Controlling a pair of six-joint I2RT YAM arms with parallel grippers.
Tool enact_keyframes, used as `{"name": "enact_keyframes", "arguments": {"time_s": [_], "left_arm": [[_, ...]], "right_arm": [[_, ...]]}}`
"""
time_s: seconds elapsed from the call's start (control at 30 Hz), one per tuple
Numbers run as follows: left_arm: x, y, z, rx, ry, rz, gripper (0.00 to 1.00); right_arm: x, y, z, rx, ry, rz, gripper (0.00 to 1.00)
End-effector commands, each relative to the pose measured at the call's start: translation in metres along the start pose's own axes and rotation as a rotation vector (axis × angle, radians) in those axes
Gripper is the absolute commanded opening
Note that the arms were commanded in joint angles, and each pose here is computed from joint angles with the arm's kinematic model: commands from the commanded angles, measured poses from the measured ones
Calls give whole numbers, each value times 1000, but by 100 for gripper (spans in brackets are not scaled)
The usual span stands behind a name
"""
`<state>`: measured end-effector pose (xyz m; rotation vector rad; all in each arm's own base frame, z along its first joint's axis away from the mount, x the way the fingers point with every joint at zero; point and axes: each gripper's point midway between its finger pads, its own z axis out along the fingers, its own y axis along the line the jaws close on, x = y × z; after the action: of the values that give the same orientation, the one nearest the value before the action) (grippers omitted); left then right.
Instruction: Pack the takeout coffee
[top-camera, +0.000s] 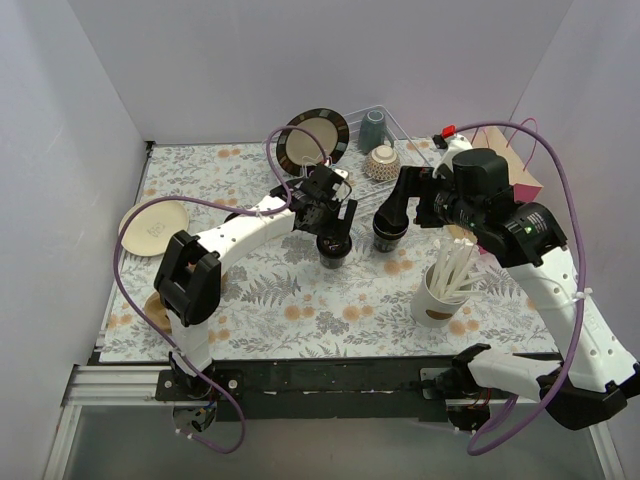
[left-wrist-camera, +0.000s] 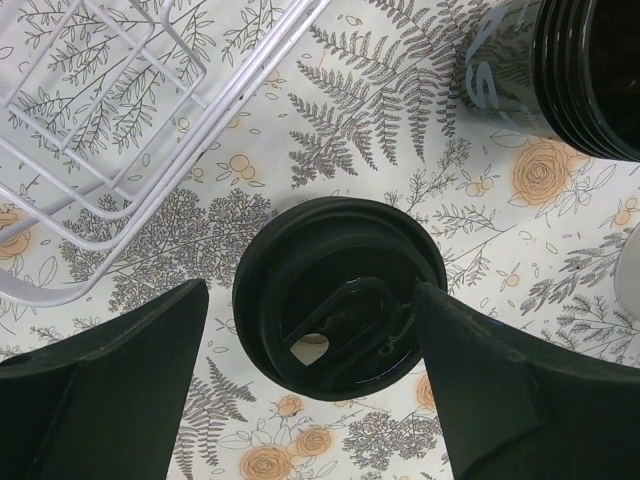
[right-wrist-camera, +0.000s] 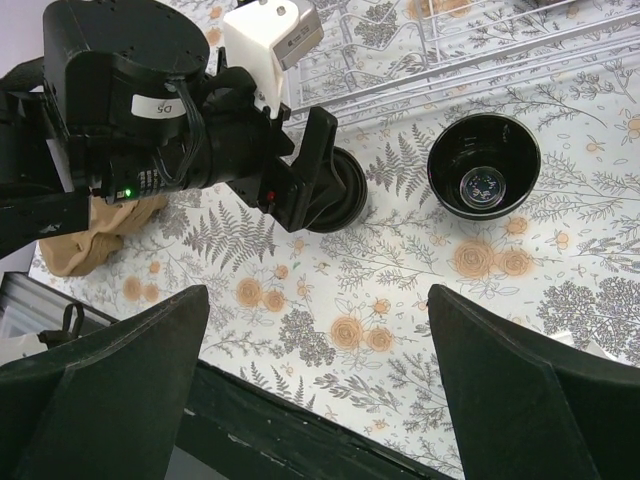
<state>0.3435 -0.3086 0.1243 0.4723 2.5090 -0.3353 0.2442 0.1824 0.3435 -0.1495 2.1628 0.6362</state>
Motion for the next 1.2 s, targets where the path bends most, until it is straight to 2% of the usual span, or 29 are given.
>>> {"name": "enact_keyframes", "arguments": {"time_s": [0.0, 0.33, 0.67, 0.83, 1.0, 1.17], "left_arm": [[-6, 5, -13, -39, -23, 35, 83], [-34, -5, -44, -21, -99, 25, 88], [-11, -23, -32, 5, -24, 33, 79], [-7, -19, -24, -24, -11, 26, 73], [4, -11, -13, -62, 22, 48, 73], [1, -13, -13, -53, 5, 63, 77]], "right_arm": [[-4, 1, 2, -6, -26, -3, 98], [2, -4, 5, 16, -11, 6, 98], [-5, -3, 3, 23, -28, 8, 98], [-2, -5, 1, 26, -27, 16, 98], [1, -8, -3, 36, -28, 16, 98], [1, -8, -5, 38, -32, 19, 98]]}}
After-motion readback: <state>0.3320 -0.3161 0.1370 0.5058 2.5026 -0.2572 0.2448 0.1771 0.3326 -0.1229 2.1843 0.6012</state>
